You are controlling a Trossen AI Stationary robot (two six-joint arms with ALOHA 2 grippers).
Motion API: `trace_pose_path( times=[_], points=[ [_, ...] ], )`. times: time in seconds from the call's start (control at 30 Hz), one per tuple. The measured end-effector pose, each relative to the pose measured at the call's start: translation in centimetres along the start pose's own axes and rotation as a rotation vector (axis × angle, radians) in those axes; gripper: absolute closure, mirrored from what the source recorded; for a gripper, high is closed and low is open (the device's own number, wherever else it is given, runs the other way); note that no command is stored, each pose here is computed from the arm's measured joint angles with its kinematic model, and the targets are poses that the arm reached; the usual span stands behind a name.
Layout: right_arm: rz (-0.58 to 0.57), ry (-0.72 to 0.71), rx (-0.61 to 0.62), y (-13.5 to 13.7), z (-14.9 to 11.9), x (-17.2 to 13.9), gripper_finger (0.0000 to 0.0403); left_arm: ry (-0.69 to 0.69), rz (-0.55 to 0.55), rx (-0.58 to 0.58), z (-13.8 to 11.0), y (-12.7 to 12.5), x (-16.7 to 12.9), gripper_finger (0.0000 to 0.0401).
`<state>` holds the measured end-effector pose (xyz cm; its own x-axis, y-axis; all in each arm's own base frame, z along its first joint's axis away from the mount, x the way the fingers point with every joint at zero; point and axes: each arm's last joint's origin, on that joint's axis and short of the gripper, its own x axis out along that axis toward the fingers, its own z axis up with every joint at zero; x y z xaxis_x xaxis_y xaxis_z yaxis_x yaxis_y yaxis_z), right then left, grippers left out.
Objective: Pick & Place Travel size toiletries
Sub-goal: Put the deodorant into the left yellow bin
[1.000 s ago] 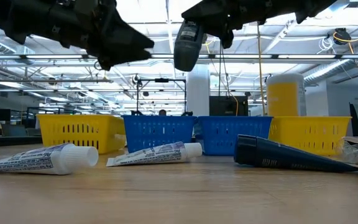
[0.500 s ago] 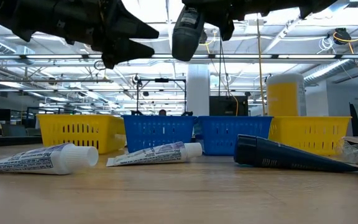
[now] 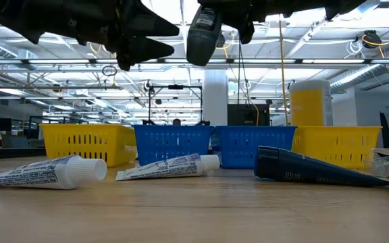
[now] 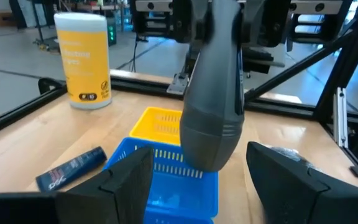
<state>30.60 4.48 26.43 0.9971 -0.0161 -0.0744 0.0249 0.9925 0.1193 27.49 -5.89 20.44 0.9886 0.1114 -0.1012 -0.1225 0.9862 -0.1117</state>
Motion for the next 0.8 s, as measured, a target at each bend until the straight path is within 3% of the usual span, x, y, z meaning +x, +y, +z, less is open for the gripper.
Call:
trace_pose_path(
  times=[0.17,0.37,0.8],
  points=[
    [0.000,0.001,-0.007,0.0,0.0,0.0,0.0314,0.017,0.001,0.054,-1.1,-0.5,1.8,0.0144],
    [0.001,0.004,-0.008,0.0,0.0,0.0,0.0314,0.008,0.013,0.089,-0.5,-1.0,4.2,0.0144],
    [0.010,0.006,-0.017,0.3,-0.1,0.0,0.0315,0.027,-0.074,0.060,-0.2,-0.4,5.0,0.0144]
  ],
)
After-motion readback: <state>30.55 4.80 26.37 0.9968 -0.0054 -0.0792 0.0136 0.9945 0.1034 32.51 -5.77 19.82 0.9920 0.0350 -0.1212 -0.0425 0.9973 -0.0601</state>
